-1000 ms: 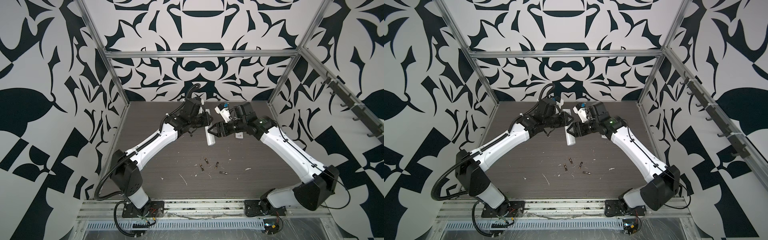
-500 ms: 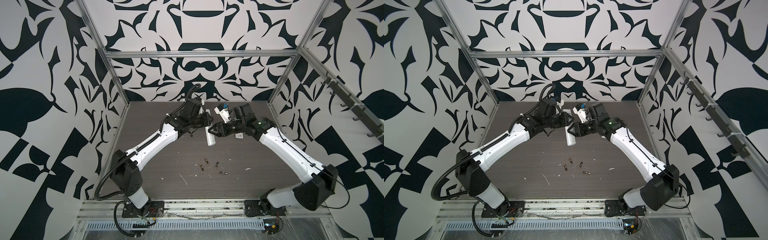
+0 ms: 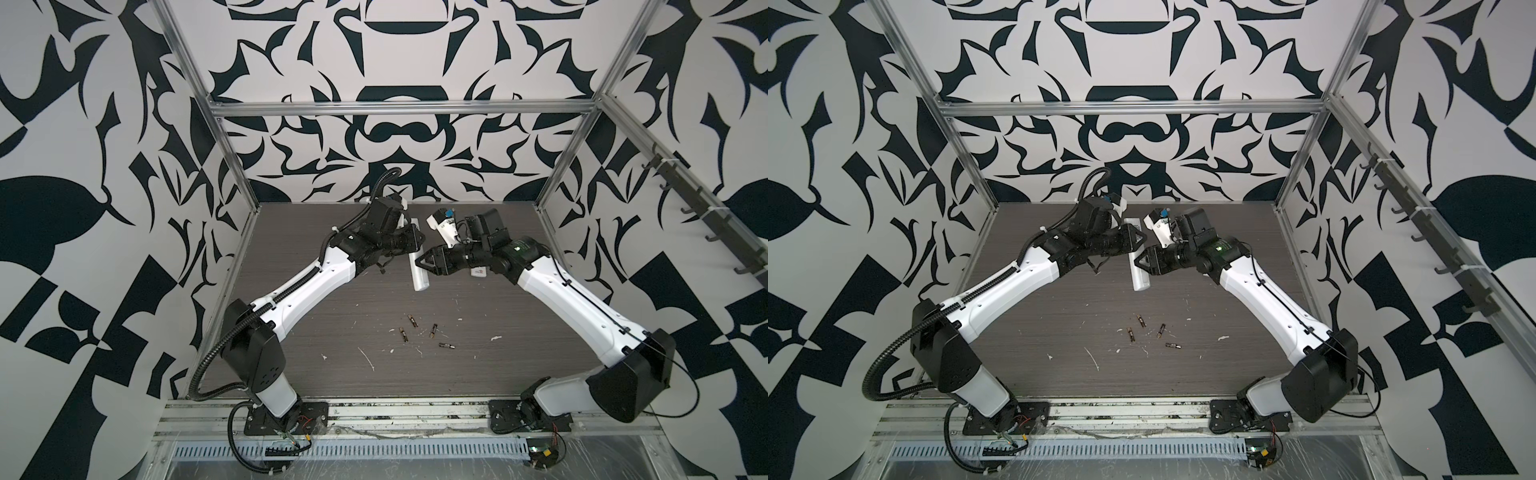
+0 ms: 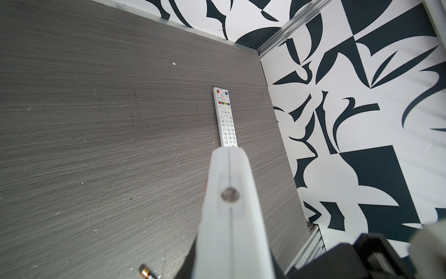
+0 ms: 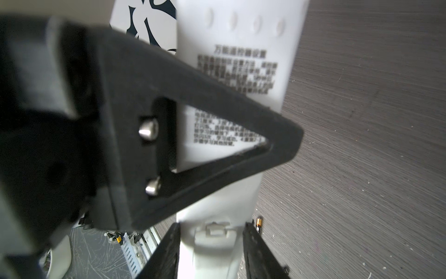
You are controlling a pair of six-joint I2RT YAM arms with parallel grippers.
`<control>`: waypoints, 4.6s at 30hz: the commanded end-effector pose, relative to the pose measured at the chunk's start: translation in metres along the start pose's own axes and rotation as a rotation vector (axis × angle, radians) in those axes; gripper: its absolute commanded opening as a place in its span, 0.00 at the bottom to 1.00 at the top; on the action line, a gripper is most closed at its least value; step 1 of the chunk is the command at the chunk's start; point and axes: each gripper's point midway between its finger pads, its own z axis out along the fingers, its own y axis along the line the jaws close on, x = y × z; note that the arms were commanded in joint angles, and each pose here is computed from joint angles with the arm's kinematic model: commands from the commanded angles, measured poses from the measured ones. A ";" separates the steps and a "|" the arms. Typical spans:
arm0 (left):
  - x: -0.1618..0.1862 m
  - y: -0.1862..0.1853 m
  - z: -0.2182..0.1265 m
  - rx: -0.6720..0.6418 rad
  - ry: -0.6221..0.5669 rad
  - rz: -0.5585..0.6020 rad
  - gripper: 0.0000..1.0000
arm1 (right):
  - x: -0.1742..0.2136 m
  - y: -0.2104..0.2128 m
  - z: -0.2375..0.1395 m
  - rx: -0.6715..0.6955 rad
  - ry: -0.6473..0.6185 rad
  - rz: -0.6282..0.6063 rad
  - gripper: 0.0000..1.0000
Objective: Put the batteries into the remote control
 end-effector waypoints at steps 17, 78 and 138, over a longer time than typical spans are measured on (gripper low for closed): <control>-0.013 -0.020 -0.015 0.055 -0.045 0.009 0.00 | -0.004 -0.007 -0.015 0.046 -0.033 -0.002 0.38; -0.014 -0.026 -0.016 0.074 -0.050 0.022 0.00 | -0.002 -0.022 -0.009 0.070 -0.034 0.056 0.59; -0.010 -0.034 -0.014 0.108 -0.031 0.030 0.00 | 0.007 -0.020 -0.018 0.028 -0.059 0.077 0.40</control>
